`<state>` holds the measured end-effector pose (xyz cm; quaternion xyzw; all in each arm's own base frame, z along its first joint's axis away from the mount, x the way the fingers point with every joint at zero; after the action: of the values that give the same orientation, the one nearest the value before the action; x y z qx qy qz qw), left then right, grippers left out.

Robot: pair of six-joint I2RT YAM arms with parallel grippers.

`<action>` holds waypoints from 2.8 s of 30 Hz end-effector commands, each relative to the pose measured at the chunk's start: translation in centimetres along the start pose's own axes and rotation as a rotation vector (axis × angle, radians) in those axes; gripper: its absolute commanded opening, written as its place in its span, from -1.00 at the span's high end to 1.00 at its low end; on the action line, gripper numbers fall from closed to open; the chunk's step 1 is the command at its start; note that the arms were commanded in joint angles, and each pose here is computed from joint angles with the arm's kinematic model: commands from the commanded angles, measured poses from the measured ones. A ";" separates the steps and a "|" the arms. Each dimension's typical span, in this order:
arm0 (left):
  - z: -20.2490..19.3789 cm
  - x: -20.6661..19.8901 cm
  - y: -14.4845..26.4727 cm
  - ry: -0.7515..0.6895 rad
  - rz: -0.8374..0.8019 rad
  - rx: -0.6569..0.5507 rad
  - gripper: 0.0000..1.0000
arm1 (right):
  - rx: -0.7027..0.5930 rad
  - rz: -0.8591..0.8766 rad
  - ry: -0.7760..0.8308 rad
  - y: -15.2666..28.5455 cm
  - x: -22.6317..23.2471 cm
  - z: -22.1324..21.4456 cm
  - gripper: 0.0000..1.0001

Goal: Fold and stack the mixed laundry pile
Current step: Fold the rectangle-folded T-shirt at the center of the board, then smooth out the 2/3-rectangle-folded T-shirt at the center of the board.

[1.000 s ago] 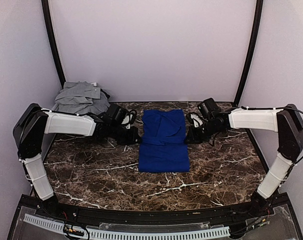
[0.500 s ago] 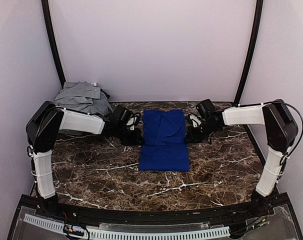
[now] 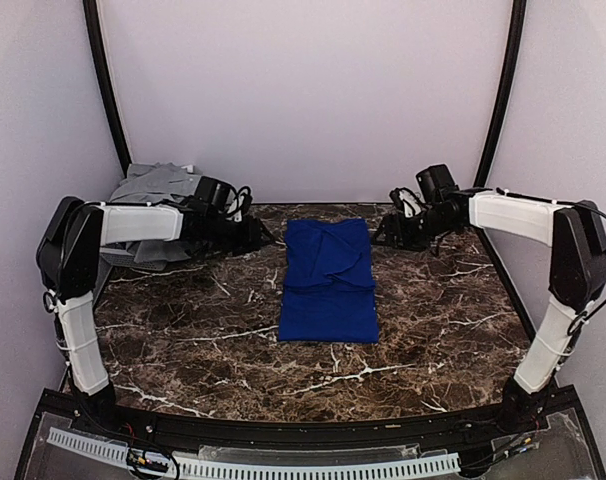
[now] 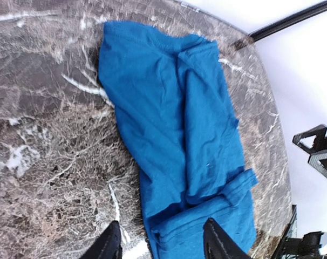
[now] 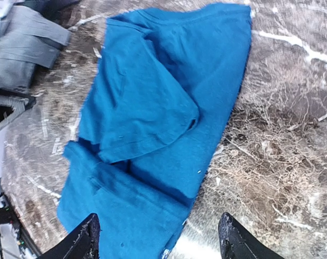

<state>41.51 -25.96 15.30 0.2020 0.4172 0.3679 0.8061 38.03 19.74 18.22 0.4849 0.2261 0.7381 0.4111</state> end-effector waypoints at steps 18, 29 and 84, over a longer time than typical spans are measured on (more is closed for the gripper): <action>-8.1 -6.5 -2.5 -0.107 -0.198 0.114 0.17 | 0.271 0.277 0.009 -5.1 4.6 -10.1 -0.29; -8.8 -5.4 -6.1 -0.080 -0.200 0.144 0.19 | 0.279 0.230 0.021 -8.6 3.5 -9.3 -0.28; -2.4 -2.3 -9.3 -0.059 -0.240 0.052 0.30 | 0.164 0.239 -0.001 -10.8 0.2 -1.3 0.06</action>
<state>40.28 -34.69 8.21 0.2107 0.4207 0.2403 0.8491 38.61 26.73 9.36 0.5512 0.2504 0.7504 0.2653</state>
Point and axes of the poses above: each gripper's point midway between its finger pads, its own y axis back along the fingers, its own x axis along the line the jaws close on, z = x × y, the point moved 6 cm from there along y, back along the fingers, and after that the axes turned 9 degrees about -y, right-handed, at the moved point
